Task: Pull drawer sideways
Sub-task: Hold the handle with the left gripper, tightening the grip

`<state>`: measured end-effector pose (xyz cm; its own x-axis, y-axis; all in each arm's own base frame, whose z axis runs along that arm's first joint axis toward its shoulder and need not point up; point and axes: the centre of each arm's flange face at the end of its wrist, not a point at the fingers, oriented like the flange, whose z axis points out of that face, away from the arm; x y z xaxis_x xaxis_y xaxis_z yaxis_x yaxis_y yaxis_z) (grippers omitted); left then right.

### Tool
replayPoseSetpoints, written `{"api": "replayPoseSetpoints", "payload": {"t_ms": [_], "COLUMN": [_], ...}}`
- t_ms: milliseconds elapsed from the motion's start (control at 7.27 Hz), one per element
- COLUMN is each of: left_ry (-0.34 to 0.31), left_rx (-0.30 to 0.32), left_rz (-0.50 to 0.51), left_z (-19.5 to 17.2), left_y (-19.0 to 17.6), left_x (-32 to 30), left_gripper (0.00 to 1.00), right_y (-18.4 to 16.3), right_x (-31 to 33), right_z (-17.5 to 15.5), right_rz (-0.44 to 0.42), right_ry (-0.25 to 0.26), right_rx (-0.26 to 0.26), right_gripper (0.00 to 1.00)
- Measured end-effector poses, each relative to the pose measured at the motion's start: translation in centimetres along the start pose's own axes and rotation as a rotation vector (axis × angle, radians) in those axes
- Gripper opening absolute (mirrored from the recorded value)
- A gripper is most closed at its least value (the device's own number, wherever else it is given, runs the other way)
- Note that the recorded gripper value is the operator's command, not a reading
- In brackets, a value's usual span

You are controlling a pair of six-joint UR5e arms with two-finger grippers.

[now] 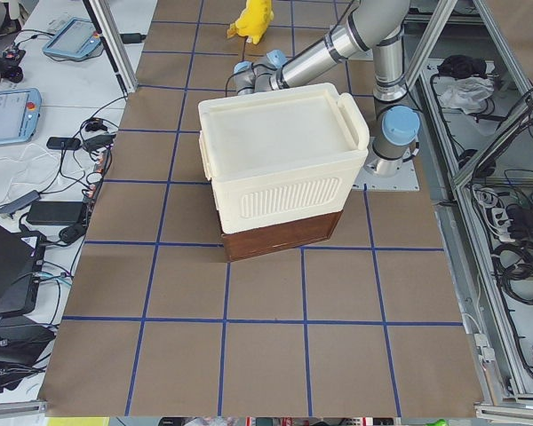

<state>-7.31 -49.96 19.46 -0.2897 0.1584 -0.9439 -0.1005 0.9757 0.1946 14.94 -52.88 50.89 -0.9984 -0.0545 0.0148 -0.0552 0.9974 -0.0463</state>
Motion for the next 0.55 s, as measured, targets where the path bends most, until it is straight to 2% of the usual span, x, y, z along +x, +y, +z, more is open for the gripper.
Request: {"api": "replayPoseSetpoints", "payload": {"t_ms": [550], "left_ry": [0.001], "left_rx": [0.0], "left_rz": [0.001], "left_z": [-0.01], "left_y": [0.02], "left_x": [-0.05], "left_gripper": [0.4], "right_y": [0.0], "right_x": [0.0], "right_z": [0.0], "right_rz": [0.0], "right_ry": [0.0], "right_rx": [0.0], "right_gripper": [1.0]}}
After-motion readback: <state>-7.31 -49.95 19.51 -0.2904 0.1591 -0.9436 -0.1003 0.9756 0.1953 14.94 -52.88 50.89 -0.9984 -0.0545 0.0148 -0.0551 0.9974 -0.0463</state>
